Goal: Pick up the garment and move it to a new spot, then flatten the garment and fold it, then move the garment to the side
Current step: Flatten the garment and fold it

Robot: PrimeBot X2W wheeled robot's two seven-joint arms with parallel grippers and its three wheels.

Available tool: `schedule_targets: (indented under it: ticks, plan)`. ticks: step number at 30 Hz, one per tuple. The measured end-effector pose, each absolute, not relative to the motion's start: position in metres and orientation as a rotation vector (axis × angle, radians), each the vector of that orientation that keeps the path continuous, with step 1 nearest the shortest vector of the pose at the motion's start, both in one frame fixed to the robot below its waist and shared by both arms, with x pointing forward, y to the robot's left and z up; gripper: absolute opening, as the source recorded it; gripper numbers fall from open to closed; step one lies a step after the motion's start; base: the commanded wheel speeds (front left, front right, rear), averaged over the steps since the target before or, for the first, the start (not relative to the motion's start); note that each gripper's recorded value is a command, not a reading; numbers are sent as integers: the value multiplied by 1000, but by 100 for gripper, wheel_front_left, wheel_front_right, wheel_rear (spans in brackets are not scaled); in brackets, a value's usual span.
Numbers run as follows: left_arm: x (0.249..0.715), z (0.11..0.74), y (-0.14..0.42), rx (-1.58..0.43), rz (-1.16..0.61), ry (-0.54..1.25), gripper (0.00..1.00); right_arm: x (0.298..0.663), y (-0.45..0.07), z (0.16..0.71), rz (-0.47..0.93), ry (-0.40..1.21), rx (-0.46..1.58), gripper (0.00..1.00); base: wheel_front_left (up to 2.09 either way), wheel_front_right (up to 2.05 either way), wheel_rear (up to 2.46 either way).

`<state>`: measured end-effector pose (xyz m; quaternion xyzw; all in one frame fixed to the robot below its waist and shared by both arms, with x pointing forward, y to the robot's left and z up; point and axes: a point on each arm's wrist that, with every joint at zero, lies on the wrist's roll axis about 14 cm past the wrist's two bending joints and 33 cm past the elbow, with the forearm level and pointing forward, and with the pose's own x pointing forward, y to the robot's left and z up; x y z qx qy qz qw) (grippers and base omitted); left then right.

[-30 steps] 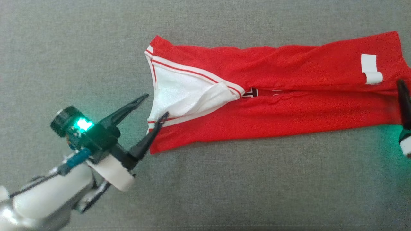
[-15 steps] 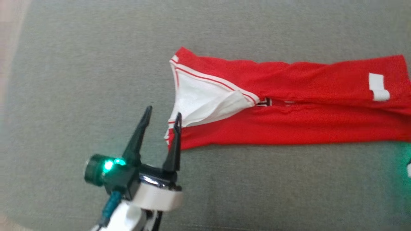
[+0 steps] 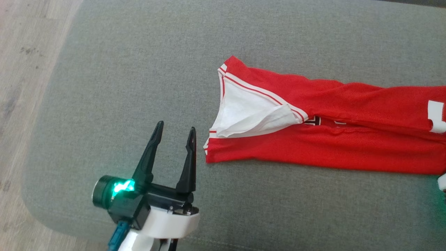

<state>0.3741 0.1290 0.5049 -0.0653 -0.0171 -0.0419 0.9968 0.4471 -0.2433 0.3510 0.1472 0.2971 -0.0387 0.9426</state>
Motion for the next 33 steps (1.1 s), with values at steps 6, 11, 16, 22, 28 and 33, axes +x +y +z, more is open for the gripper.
schedule_targets:
  ticks: [6, 11, 16, 22, 28, 33]
  plan:
    - [374, 509, 130, -132, -88, -58, 100, 447, -248, 362, -87, 567, 311, 0, 0, 0, 0]
    - [374, 513, 126, -139, -103, -76, 100, 446, -294, 391, -170, 481, 288, 0, 0, 0, 0]
    - [375, 515, 124, -139, -120, -85, 100, 454, -321, 443, -191, 352, 295, 0, 0, 0, 0]
    - [374, 517, 120, -141, -141, -96, 100, 467, -241, 500, 41, 223, 410, 0, 0, 0, 0]
    - [369, 517, 120, -151, -144, -96, 100, 467, -137, 516, 294, 231, 490, 0, 0, 0, 0]
    - [362, 515, 136, -137, -96, -87, 100, 454, -52, 500, 491, 343, 527, 0, 0, 0, 0]
